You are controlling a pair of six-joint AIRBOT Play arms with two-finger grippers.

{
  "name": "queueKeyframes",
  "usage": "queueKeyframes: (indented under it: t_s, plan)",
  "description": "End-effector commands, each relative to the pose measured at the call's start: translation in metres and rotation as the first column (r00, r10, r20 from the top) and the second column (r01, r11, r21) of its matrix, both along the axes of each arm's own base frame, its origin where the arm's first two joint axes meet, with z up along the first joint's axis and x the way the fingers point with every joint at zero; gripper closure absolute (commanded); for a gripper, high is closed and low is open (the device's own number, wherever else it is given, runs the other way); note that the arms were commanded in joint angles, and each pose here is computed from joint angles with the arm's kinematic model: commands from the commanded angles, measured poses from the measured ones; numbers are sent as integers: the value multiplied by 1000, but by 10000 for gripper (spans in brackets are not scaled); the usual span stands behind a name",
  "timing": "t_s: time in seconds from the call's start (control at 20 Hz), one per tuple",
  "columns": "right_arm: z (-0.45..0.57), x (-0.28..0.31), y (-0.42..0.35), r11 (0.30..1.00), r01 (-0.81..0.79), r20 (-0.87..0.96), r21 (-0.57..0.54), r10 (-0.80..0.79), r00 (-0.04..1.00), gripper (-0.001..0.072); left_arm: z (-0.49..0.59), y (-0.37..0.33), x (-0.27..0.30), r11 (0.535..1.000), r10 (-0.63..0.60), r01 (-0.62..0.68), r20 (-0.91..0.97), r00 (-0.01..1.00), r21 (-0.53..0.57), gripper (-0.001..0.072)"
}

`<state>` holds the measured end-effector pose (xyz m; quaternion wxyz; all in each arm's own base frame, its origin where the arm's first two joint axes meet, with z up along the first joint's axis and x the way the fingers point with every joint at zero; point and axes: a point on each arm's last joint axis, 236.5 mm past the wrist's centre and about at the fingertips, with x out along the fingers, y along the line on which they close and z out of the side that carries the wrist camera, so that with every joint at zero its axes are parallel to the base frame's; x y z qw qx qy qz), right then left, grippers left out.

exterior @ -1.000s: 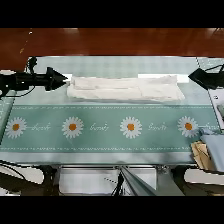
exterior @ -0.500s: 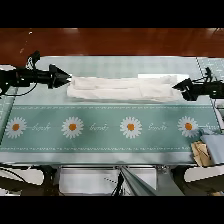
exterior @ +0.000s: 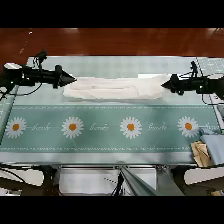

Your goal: Fold the shirts.

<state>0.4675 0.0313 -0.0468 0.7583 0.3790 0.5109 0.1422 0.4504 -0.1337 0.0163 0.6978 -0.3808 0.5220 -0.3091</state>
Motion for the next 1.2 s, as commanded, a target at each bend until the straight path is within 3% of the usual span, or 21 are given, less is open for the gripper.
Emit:
queueKeyframes:
  t_s: [0.0, 0.3, 0.6, 0.85, 1.15]
  plan:
    - [51, -28, 7, 987, -111, 45, -118, 117, 992, 679, -1, -26, -5, 999, -46, 46, 10, 999, 7, 682]
    - [114, -93, 32, 903, -227, 1, -366, 245, 970, 679, -8, -128, -27, 982, -182, 179, 63, 981, 60, 682]
    - [171, -130, 47, 826, -146, 86, -544, 228, 970, 679, -29, -218, -87, 930, -364, 360, 44, 931, 78, 682]
    - [194, -154, 60, 839, -121, 118, -531, 214, 970, 679, -52, -272, -139, 887, -460, 461, -39, 887, 19, 682]
    - [211, -172, 89, 871, -117, 153, -477, 213, 965, 679, -57, -344, -172, 913, -398, 380, -121, 909, -146, 683]
